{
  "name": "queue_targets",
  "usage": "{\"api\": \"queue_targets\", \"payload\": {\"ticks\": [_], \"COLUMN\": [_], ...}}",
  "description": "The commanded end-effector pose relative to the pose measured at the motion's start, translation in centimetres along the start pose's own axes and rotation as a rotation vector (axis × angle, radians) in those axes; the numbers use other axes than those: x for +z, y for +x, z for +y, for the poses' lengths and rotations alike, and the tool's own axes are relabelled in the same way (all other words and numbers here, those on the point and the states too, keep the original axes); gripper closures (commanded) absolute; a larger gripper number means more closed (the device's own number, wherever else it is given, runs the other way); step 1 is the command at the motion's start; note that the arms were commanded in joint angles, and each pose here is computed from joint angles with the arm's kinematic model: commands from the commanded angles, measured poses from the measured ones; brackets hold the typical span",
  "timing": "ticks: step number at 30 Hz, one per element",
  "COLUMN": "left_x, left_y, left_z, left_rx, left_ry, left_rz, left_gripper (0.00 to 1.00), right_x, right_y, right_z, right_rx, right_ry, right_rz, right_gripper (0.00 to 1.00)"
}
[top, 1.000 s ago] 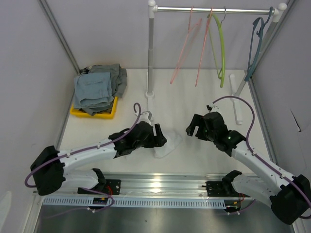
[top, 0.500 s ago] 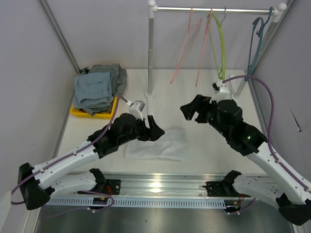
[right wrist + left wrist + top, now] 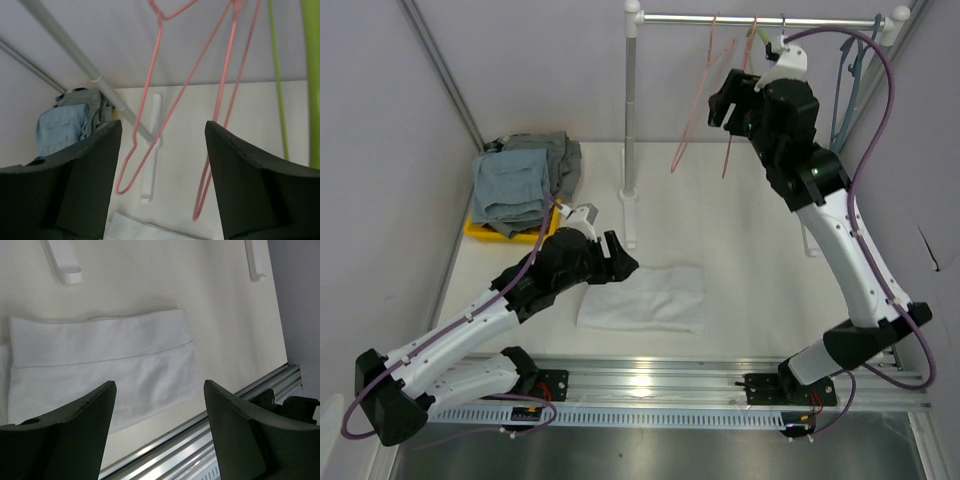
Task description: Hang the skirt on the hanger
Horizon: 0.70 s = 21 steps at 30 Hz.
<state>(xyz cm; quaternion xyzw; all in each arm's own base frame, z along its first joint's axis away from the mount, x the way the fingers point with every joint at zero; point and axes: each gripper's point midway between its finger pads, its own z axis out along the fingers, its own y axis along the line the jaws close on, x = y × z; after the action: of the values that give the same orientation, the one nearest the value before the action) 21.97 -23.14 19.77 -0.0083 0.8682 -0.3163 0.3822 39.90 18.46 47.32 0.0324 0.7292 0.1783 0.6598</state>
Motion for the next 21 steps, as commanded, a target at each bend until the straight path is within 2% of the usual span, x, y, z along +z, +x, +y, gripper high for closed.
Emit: {"api": "queue_targets", "payload": {"ticks": [1,12,17,21], "left_x": [-0.3,-0.4,-0.4,-0.3], "left_y": [-0.1,0.6,0.9,1.1], "left_z": [0.5,1.5,2.0,2.3], "left_rx": [-0.01,-0.005,-0.005,-0.007], "left_ry": [-0.008,-0.025,-0.037,-0.04], "left_rz": [-0.015,-0.006,0.001,0.004], "left_gripper": [0.24,0.24,0.24,0.24], "right_x": [1.7,7.5,9.1,10.2], "right_y": [-2.8,-6.0,-6.8,-7.1], "right_z": [-1.4,-5.3,-5.4,-5.3], "right_rx": [-0.074,-0.121,-0.142,-0.162], "right_ry": [0.046,0.1,0.088,0.091], "right_rz": [-0.037,-0.139,-0.181,-0.194], "right_gripper": [0.27,0.27,0.29,0.35]}}
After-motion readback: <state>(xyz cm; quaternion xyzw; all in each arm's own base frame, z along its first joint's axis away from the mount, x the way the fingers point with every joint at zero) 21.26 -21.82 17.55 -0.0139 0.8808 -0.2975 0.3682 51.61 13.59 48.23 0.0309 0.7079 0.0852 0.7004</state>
